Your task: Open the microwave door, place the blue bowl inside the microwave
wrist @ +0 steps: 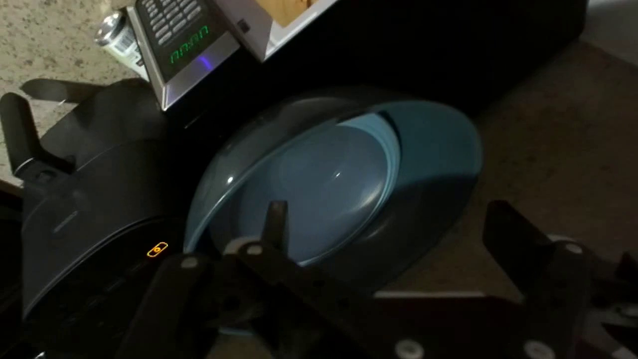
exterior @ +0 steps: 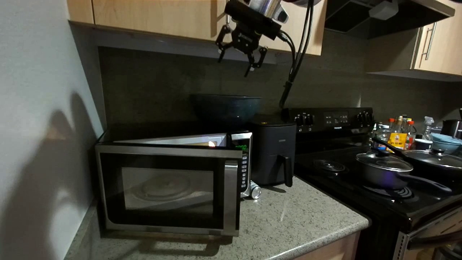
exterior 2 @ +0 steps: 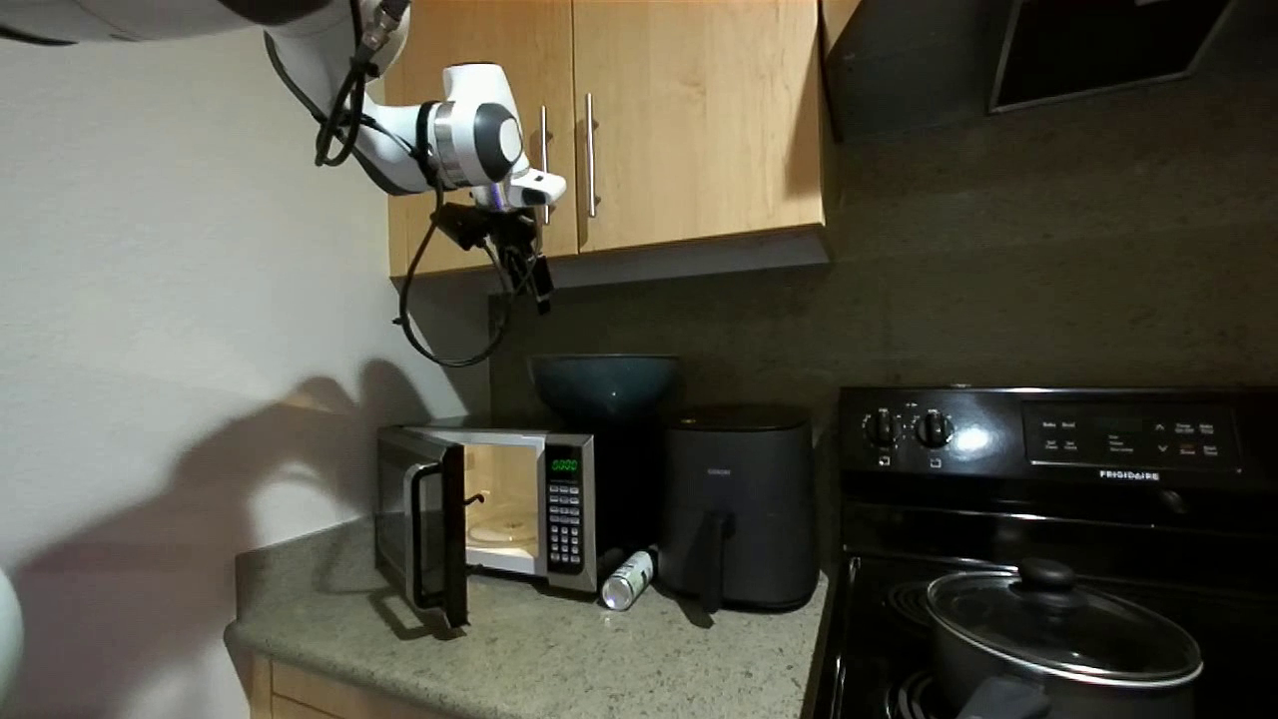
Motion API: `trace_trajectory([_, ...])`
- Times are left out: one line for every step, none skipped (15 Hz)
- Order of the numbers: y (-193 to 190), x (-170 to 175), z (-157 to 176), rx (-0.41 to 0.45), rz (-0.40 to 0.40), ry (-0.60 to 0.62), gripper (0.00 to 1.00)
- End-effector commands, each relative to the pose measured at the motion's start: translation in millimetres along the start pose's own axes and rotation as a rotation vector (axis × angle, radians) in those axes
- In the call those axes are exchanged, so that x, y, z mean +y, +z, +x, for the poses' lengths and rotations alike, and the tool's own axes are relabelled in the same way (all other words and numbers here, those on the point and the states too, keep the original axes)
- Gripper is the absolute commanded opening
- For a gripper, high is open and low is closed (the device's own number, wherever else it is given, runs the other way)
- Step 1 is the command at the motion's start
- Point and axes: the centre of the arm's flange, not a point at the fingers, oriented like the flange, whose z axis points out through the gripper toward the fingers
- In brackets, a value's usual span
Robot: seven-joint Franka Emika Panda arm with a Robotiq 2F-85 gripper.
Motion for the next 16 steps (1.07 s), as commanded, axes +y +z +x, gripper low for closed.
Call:
trace_trajectory([9.0, 4.5, 6.1, 0.022, -0.02, 0.022, 1.0])
trace_trajectory([15.5, 6.6, 9.2, 0.03, -0.029, 0.035, 1.0])
trace_trajectory([18.2, 6.4, 10.2, 0.032, -0.031, 0.039, 1.0])
trace_trajectory([18.1, 5.1, 9.8, 0.032, -0.029, 0.04, 1.0])
trace_trajectory([16.8, 3.8, 9.7, 0.033, -0.026, 0.039, 1.0])
trace_trajectory([18.3, 4.4, 9.8, 0.029, -0.026, 0.04, 1.0])
trace_trajectory([20.8, 5.7, 9.5, 0.022, -0.032, 0.04, 1.0])
trace_trajectory([23.7, 7.0, 9.3, 0.013, -0.039, 0.043, 1.0])
trace_trajectory([26.2, 9.0, 8.3, 0.007, -0.041, 0.049, 1.0])
trace_trajectory([27.5, 10.5, 6.3, 0.003, -0.04, 0.058, 1.0])
trace_trajectory([28.9, 11.7, 3.6, 0.001, -0.041, 0.062, 1.0])
trace_trajectory([29.8, 12.9, -0.4, 0.001, -0.047, 0.06, 1.0])
trace_trajectory([30.6, 13.7, -4.6, 0.001, -0.052, 0.051, 1.0])
trace_trajectory([31.5, 13.8, -8.2, -0.002, -0.055, 0.045, 1.0])
trace_trajectory([32.8, 13.3, -12.9, -0.008, -0.058, 0.038, 1.0])
trace_trajectory([34.9, 12.4, -16.9, -0.017, -0.059, 0.036, 1.0])
